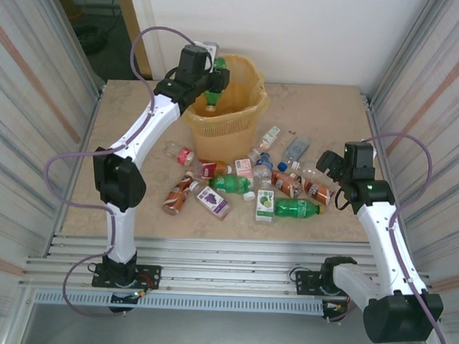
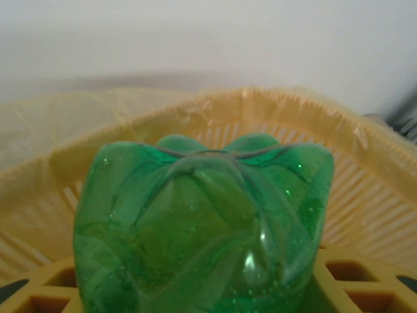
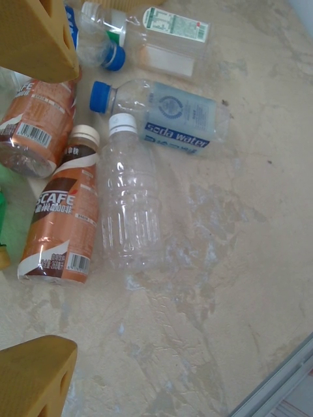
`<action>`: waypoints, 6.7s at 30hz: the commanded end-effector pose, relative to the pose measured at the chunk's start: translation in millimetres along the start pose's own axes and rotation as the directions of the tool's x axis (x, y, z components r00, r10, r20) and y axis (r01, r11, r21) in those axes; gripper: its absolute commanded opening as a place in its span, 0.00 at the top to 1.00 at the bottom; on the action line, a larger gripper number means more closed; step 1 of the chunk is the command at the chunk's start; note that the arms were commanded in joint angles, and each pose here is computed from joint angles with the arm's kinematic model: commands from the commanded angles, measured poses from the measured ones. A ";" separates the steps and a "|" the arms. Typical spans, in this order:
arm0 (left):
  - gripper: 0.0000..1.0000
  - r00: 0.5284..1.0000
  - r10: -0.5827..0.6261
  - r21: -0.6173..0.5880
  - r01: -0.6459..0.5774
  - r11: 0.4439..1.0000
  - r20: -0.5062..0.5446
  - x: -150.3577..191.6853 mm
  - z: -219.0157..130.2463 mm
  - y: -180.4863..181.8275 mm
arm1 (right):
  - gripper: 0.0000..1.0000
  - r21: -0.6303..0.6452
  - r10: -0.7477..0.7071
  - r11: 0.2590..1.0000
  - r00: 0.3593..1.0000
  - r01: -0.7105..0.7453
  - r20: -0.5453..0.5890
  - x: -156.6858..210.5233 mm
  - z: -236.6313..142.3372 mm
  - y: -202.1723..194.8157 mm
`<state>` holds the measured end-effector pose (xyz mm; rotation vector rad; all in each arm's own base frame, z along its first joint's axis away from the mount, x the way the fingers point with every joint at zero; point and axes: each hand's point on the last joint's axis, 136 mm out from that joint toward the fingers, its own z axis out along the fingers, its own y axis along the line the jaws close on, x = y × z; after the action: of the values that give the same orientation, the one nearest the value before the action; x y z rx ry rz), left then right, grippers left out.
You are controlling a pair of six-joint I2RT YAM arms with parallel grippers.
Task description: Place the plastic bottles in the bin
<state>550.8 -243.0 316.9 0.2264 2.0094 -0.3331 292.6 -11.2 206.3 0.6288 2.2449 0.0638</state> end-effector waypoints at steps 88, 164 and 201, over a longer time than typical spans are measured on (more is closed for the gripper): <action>0.13 0.723 -0.192 -0.269 0.009 0.963 -0.663 360.1 -173.0 74.2 | 0.02 0.069 0.029 0.997 0.999 -0.027 -0.024 4.5 15.3 -6.3; 0.47 0.965 -0.187 0.198 0.149 0.969 0.185 -72.0 -120.5 -36.5 | 0.02 0.060 0.051 0.997 0.999 -0.050 -0.008 3.9 9.6 -7.1; 0.22 0.943 -0.273 0.267 0.317 0.910 -0.191 24.1 -6.4 -73.3 | 0.02 0.081 0.047 0.996 0.999 -0.046 -0.010 8.4 9.9 -13.1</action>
<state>516.5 -302.3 304.1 0.1141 2.1475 -0.8011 292.6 -19.4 189.0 0.7115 2.2666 0.0046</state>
